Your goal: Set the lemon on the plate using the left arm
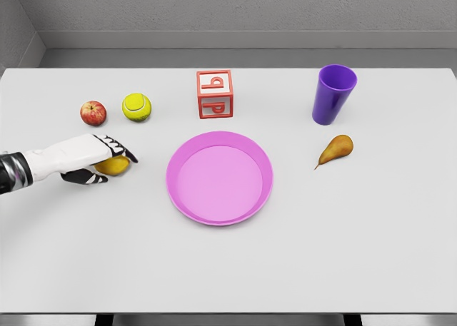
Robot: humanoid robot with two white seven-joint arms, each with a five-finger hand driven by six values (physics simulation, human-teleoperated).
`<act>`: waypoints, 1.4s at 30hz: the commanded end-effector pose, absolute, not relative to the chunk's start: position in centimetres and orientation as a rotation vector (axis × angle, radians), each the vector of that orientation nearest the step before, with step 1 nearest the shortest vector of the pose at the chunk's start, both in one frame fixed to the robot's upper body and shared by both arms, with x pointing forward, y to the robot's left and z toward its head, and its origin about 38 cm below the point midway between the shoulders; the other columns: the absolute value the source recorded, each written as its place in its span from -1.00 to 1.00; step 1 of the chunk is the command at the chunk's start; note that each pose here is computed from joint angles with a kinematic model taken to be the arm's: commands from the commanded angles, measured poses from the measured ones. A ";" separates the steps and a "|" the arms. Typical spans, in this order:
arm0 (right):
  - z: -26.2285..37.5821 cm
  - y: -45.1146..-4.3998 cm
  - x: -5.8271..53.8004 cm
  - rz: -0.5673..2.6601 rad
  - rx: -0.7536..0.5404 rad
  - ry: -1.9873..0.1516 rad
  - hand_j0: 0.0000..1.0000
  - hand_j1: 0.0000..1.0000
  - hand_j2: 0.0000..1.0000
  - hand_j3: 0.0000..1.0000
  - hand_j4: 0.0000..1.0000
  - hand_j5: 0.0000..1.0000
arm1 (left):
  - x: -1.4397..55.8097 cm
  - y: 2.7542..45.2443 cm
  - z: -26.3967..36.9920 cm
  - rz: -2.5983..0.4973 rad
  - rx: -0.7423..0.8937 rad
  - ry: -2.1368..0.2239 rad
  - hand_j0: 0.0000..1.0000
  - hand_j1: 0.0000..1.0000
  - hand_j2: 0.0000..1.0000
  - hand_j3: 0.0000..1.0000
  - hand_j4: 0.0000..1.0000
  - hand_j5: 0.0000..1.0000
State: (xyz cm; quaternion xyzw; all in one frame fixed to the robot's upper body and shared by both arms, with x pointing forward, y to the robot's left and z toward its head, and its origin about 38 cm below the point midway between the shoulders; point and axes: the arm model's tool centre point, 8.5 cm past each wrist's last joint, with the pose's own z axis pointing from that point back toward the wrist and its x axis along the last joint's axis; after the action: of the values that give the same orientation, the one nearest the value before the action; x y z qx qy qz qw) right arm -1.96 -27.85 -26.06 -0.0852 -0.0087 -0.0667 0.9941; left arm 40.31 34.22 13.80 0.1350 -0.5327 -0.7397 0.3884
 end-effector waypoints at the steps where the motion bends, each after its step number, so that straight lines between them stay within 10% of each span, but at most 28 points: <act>1: -26.1 -27.9 -2.0 -0.133 -0.171 -0.018 1.00 1.00 1.00 1.00 1.00 1.00 | 40.3 34.3 13.9 -1.882 0.339 -1.358 0.29 0.29 0.29 0.29 0.29 0.29; 42: -26.1 -27.9 -2.0 -0.133 -0.171 -0.018 1.00 1.00 1.00 1.00 1.00 1.00 | 39.7 28.0 17.1 -1.889 0.303 -1.608 0.13 0.13 0.13 0.13 0.13 0.13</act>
State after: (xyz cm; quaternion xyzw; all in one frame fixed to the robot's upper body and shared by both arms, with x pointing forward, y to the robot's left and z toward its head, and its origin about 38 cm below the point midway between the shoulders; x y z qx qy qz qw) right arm -1.96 -27.85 -26.06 -0.0852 -0.0087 -0.0667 0.9941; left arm 39.75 28.43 17.00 0.1184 -0.6060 -0.7193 0.3183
